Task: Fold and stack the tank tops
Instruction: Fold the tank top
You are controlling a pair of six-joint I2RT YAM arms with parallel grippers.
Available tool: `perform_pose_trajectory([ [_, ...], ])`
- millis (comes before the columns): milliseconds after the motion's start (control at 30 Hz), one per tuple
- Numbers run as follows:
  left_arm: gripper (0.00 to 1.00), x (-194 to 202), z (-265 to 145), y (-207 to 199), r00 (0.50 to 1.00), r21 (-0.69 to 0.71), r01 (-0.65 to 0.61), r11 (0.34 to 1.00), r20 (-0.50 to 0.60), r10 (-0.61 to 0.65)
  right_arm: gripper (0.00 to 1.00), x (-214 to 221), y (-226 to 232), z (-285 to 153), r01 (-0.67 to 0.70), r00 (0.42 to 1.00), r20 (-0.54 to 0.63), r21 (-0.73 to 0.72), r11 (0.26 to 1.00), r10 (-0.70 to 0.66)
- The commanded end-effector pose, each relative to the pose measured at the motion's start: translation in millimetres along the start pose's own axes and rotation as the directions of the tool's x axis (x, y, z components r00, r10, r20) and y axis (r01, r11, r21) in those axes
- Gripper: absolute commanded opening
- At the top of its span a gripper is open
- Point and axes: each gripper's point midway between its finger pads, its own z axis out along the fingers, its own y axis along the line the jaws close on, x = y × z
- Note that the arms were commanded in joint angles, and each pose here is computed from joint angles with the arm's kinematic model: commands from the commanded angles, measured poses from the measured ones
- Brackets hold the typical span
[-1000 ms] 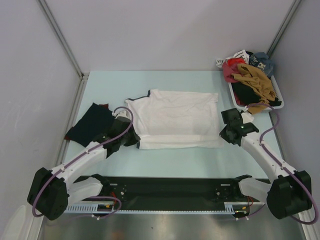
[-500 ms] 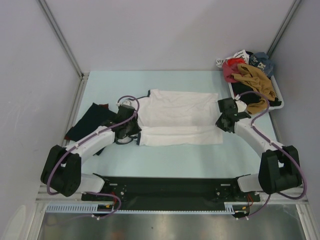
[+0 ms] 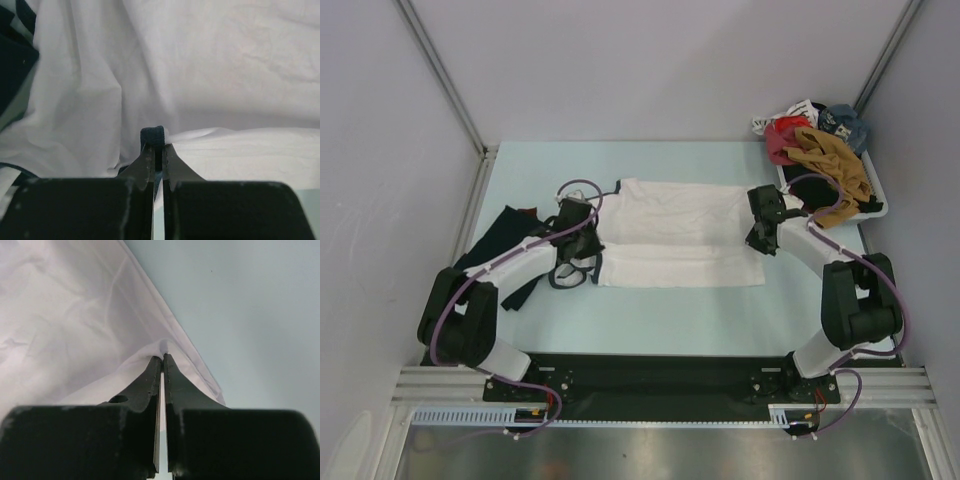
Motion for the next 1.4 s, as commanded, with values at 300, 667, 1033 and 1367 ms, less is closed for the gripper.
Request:
perform_pose_trajectory([
  [300, 0.46, -46, 10, -9, 0.996, 0.004, -0.026, 1.000, 0.086, 0.025, 0.52, -31, 5, 8, -0.060, 0.997, 0.055, 0.000, 0.998, 0.060],
  [667, 0.86, -23, -44, -6, 0.993, 0.097, -0.075, 0.992, 0.101, 0.065, 0.63, 26, -31, -43, -0.105, 0.993, 0.025, -0.187, 0.977, 0.112],
  [1033, 0.87, 59, -59, -9, 0.996, 0.228, -0.083, 0.970, -0.008, 0.087, 0.66, 60, -37, -33, -0.184, 0.983, -0.038, -0.220, 0.958, 0.180],
  [1367, 0.87, 81, -45, -2, 0.994, 0.202, -0.088, 0.975, -0.049, 0.100, 0.35, 63, -48, -2, -0.224, 0.975, -0.025, -0.088, 0.971, 0.223],
])
